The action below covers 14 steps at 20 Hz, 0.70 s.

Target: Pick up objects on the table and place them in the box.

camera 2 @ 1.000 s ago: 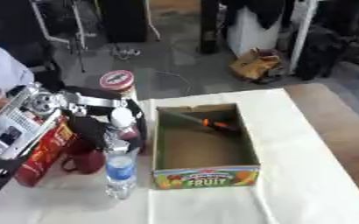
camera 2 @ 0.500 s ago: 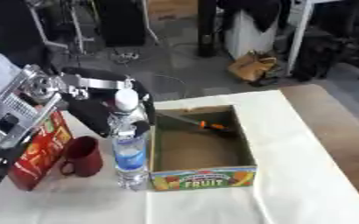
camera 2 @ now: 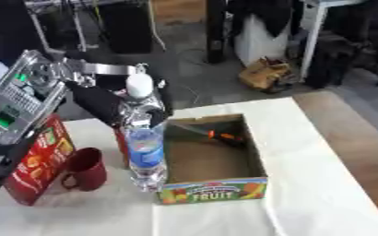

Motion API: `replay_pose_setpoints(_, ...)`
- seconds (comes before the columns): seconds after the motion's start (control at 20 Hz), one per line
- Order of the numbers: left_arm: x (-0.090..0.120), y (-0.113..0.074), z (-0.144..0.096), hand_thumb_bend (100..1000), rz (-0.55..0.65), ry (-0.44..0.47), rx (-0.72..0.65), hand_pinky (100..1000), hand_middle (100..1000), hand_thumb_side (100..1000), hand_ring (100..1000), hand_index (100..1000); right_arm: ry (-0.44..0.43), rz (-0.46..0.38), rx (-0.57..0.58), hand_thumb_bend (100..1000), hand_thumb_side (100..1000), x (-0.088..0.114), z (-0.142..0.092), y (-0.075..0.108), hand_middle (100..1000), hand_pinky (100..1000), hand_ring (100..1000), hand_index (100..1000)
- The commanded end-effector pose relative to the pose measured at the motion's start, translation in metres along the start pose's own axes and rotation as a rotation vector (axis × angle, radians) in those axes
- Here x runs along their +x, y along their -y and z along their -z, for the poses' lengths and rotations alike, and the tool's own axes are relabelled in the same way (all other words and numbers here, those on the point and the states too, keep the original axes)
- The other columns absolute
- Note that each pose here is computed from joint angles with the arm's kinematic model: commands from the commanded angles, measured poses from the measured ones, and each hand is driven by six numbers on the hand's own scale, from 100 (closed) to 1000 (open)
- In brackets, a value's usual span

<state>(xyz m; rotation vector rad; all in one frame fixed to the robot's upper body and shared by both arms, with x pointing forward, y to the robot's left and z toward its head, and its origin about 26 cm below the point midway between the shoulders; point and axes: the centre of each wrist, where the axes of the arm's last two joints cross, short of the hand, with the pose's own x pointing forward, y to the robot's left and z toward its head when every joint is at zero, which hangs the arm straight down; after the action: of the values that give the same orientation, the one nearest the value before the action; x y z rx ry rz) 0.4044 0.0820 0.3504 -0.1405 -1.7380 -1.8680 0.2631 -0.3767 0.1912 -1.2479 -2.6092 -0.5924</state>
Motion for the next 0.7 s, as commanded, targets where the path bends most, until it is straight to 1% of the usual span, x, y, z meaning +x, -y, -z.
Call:
replay_pose_setpoints(0.05, 0.016, -0.019, -0.004, 100, 0.039, 0.022, 0.053, 100, 100, 450, 100, 462, 0.081, 0.072, -0.060, 100, 1000, 0.004, 0.011, -0.002, 697, 759, 842, 737)
replay_pose_setpoints(0.2, 0.018, -0.023, 0.002, 100, 0.038, 0.025, 0.095, 100, 100, 471, 100, 461, 0.080, 0.078, -0.059, 100, 1000, 0.004, 0.011, -0.004, 697, 760, 842, 737)
replay_pose_setpoints(0.4, 0.014, -0.022, 0.015, 100, 0.018, 0.013, 0.154, 100, 100, 496, 100, 460, 0.080, 0.087, -0.059, 100, 1000, 0.004, 0.011, -0.005, 696, 760, 842, 737)
replay_pose_setpoints(0.55, 0.009, -0.021, 0.024, 100, 0.018, -0.011, 0.195, 100, 100, 501, 100, 460, 0.079, 0.092, -0.060, 100, 1000, 0.005, 0.011, -0.006, 696, 760, 843, 737)
replay_pose_setpoints(0.7, 0.005, -0.020, 0.033, 100, 0.044, -0.041, 0.234, 100, 100, 505, 100, 458, 0.080, 0.097, -0.060, 100, 1000, 0.005, 0.011, -0.007, 695, 760, 843, 737)
